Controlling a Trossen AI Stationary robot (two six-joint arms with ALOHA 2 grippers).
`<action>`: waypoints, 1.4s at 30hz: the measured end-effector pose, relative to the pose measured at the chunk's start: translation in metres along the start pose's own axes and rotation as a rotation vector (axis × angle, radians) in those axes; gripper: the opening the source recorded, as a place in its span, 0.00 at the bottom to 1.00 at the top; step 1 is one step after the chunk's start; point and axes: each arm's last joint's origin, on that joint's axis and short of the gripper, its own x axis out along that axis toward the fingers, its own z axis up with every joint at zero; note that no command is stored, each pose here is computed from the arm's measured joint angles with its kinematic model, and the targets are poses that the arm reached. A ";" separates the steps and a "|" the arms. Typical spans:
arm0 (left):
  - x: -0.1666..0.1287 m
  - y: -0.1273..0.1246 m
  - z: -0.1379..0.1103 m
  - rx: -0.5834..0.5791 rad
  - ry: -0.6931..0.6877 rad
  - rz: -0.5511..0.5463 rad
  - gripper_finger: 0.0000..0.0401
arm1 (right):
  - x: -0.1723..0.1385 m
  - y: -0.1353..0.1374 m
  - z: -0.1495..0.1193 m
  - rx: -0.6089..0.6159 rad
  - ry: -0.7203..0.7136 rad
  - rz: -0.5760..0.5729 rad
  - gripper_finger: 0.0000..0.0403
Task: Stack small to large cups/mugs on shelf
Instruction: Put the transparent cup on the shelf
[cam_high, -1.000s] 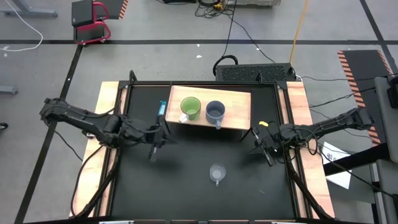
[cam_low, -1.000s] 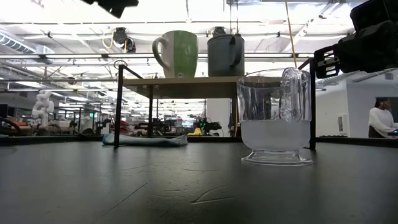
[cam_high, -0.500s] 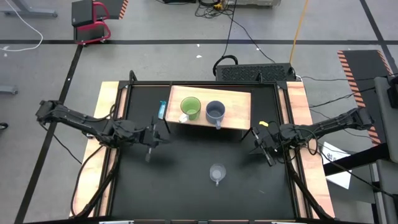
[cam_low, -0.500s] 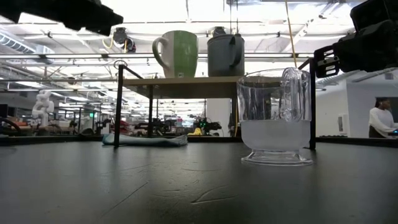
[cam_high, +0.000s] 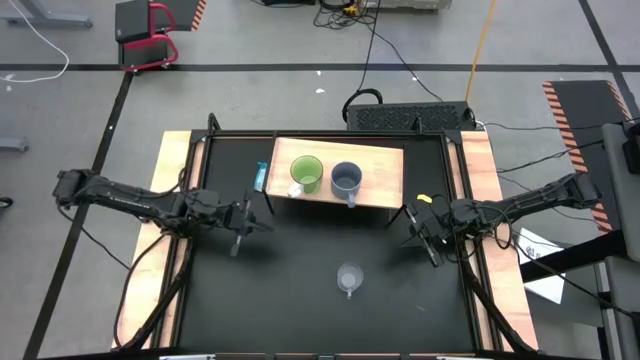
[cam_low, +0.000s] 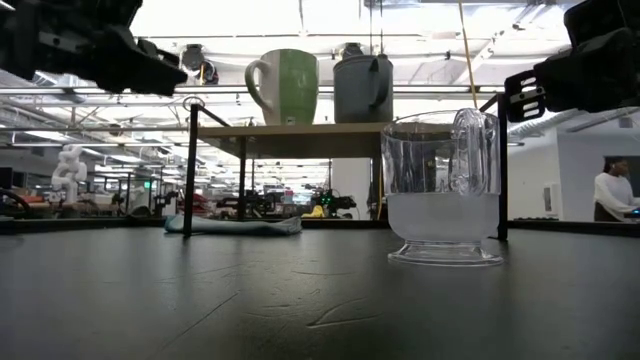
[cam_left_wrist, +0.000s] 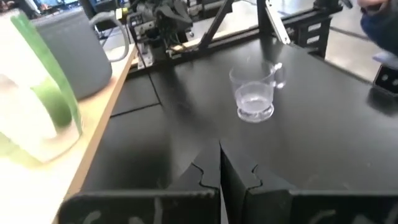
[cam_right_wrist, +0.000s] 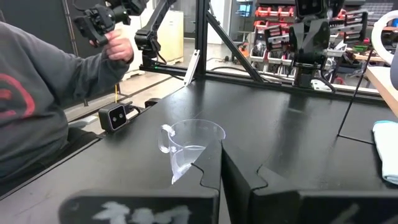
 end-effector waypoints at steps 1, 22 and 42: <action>-0.001 0.000 -0.002 0.004 0.007 0.003 0.00 | 0.000 0.000 0.000 0.000 0.001 0.000 0.00; -0.036 -0.010 -0.031 0.040 -0.099 0.086 0.00 | 0.000 0.000 0.000 0.002 -0.003 0.000 0.00; -0.036 -0.019 -0.059 0.030 -0.068 0.023 0.00 | 0.000 0.000 0.000 -0.006 -0.002 0.000 0.00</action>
